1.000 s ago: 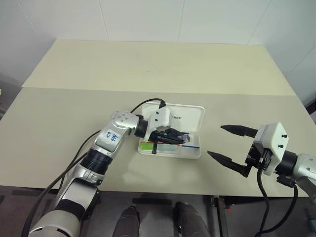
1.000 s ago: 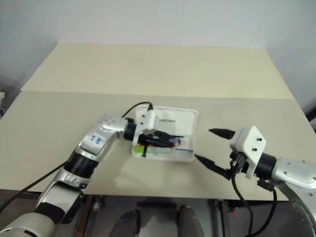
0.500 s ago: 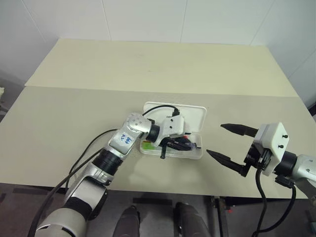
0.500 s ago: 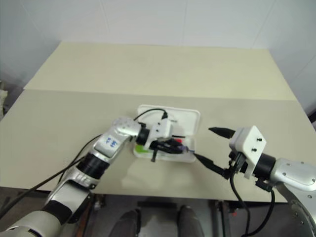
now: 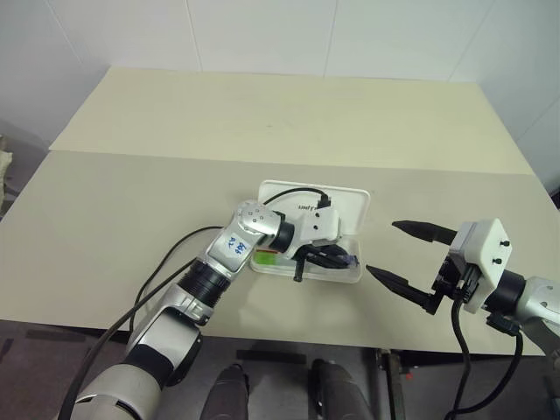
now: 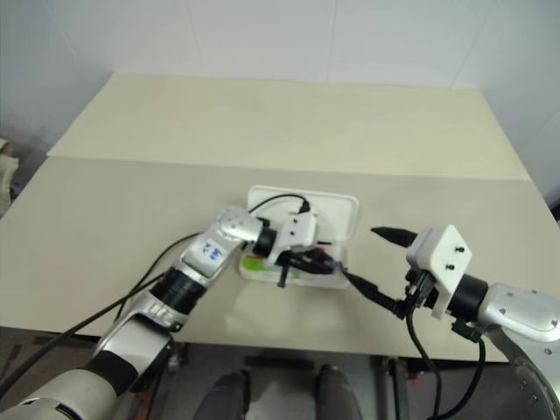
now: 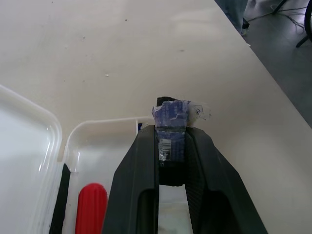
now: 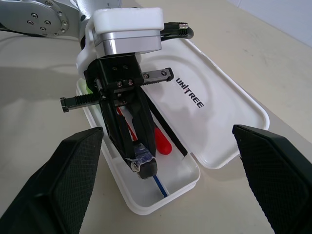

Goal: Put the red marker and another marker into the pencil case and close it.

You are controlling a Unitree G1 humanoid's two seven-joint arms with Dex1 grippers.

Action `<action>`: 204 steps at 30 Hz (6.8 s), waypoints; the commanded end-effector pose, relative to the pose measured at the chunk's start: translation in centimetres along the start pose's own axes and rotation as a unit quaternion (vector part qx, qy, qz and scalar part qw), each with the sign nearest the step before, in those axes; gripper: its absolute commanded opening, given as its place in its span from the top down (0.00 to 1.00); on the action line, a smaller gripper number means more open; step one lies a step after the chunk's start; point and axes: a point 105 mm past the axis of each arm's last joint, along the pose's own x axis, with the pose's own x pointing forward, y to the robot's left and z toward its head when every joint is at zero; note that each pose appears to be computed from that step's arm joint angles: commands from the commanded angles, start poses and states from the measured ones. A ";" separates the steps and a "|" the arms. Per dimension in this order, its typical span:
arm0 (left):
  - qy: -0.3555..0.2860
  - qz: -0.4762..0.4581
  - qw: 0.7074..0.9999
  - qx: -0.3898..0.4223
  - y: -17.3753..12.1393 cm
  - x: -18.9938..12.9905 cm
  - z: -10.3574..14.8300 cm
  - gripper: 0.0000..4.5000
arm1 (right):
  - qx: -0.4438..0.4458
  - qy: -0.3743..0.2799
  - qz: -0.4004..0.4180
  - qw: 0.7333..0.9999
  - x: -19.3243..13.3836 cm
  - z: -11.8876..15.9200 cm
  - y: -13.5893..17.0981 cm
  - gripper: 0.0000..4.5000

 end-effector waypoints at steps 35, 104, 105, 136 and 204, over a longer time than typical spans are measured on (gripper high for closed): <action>-0.051 0.031 0.998 0.031 1.7 -2.2 3.6 0.64 | -0.017 -0.028 0.000 0.999 0.4 1.0 -0.1 0.00; -0.103 0.324 0.940 -0.039 8.2 -14.4 -2.5 0.99 | -0.042 -0.074 0.050 0.995 1.6 2.1 -2.1 0.00; -0.108 0.320 0.941 -0.035 8.2 -14.4 -2.2 0.99 | -0.042 -0.075 0.049 0.995 1.6 2.2 -2.1 0.00; -0.021 0.025 0.999 -0.005 -0.9 -7.8 -3.6 0.99 | -0.037 -0.075 0.026 0.996 1.6 1.9 -1.8 0.00; -0.081 0.244 0.966 -0.024 -2.4 -20.2 -2.5 0.01 | -0.041 -0.020 0.003 0.999 -2.6 -1.5 -7.1 0.00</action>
